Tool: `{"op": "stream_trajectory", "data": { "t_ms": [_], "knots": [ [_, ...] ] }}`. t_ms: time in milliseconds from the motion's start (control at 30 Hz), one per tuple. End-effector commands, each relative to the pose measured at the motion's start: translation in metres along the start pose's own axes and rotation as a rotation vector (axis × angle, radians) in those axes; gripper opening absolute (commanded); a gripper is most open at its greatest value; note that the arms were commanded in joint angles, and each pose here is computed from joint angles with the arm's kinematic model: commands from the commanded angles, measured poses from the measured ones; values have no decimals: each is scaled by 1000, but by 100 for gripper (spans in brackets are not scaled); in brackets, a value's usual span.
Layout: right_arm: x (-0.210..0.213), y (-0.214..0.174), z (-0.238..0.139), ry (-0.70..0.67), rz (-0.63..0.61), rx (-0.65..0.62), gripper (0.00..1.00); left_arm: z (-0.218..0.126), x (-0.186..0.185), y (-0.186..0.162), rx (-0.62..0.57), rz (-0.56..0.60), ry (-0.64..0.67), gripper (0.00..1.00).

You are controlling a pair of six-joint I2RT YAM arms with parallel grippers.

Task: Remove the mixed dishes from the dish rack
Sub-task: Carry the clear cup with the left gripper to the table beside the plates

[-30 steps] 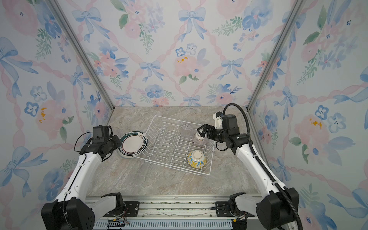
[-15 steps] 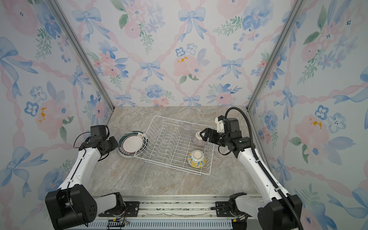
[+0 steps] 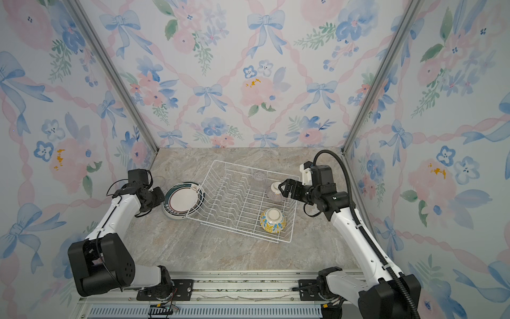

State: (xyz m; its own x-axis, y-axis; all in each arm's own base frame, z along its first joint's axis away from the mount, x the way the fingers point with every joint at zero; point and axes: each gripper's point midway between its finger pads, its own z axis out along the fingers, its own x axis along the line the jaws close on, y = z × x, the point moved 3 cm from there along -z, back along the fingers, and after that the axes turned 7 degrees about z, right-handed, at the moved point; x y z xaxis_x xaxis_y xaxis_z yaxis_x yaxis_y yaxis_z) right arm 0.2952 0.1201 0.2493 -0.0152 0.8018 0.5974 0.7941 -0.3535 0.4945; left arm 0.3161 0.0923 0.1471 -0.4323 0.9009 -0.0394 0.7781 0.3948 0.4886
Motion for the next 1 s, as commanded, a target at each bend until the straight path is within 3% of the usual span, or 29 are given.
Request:
{"op": "stream_trajectory", "data": {
  "t_ms": [0, 400, 567, 633, 733, 867, 967],
  "knots": [
    [-9, -5, -4, -33, -11, -1, 97, 1, -1, 12, -15, 18, -13, 0],
    [-20, -9, -7, -58, -4, 4, 97, 13, 3, 13, 17, 32, 17, 0],
    [-22, -12, -10, -62, 1, 7, 97, 17, 2, 10, 36, 33, 11, 13],
    [-22, -13, -10, -61, 6, 10, 97, 18, 2, 10, 37, 33, 13, 23],
    [-23, -13, -11, -67, 9, 11, 97, 19, 0, 9, 46, 32, 1, 29],
    [-21, -12, -15, -67, 12, 9, 97, 10, -7, 14, 19, 26, -50, 59],
    [-20, -12, -17, -68, 17, 3, 97, -4, -9, 20, -24, 28, -68, 70]
  ]
}}
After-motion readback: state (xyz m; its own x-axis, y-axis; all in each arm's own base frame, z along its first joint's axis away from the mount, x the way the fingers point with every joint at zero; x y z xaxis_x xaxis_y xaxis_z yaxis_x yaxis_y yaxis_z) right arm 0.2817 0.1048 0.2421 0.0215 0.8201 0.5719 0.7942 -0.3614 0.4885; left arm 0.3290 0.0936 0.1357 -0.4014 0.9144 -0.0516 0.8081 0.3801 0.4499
